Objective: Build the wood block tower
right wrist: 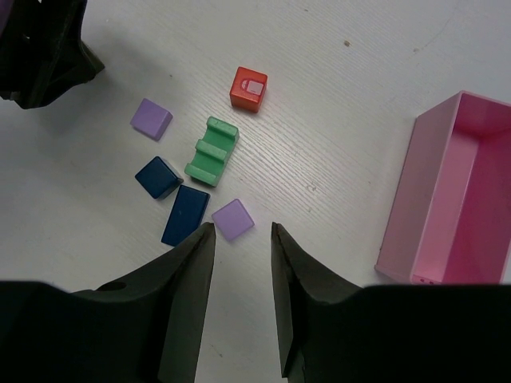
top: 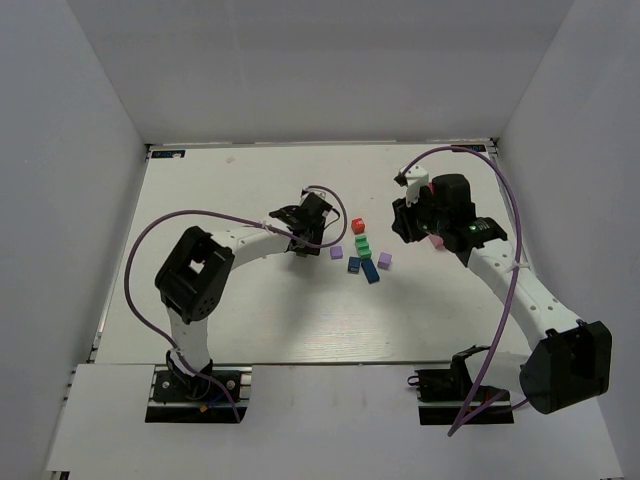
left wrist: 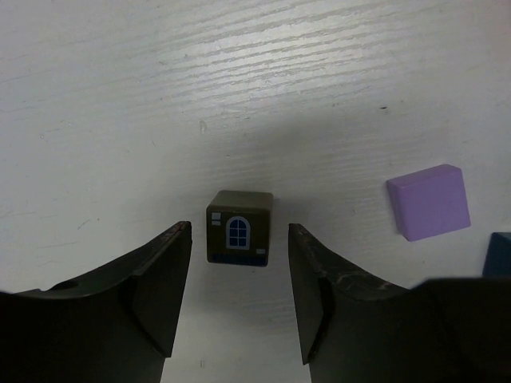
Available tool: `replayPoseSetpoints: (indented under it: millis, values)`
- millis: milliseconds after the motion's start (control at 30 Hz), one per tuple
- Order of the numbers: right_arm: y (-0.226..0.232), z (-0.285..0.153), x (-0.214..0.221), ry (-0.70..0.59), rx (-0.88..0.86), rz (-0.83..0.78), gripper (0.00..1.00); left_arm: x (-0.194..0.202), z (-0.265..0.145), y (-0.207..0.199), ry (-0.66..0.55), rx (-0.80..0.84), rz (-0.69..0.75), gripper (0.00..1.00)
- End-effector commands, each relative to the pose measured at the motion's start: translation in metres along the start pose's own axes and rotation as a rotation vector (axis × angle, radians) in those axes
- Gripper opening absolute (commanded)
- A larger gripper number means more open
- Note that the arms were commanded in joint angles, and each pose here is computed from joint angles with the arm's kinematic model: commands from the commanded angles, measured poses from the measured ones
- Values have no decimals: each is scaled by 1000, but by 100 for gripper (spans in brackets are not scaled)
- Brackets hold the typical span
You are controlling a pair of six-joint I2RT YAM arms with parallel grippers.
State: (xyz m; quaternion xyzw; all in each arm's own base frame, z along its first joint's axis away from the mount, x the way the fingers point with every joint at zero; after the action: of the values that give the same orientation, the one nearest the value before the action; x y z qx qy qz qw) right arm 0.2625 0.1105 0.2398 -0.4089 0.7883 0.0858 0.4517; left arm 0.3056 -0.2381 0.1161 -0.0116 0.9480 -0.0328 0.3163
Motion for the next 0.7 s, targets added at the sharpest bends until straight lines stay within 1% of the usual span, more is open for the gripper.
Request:
replayPoseSetpoints:
  millis: [0,467,533,600,633,667]
  values:
    - [-2,-5,-9,-58,17,-11,40,-10,-5,-5,-32,-14,-31,61]
    - [-2,-5,-8,-56,17,-13,40,-12,1,-10,-32,-14,-41,56]
    - [-1,-5,-8,-56,9,-13,40,-10,4,-10,-24,-20,-37,54]
    - [-1,-5,-9,-61,12,-13,40,-9,4,-11,-18,-12,-46,47]
    - [-1,-6,-10,-65,12,-16,40,-9,4,-11,-18,-12,-46,41]
    - [-1,-6,-9,-62,11,-16,40,-9,4,-11,-11,-3,-46,41]
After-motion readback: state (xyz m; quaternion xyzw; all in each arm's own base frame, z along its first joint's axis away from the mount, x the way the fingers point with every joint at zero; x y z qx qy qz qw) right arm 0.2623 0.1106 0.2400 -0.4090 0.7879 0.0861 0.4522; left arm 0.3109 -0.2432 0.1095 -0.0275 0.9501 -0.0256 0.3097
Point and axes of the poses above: each gripper's point midway between its finger pads, its own z axis out along the fingers, its own y axis along the line the jaws close on, x = y × z, the point moved 9 cm from there along -z, back along the fingers, and after that the axes turned 15 degrees about -z, right-handed, at the moved point
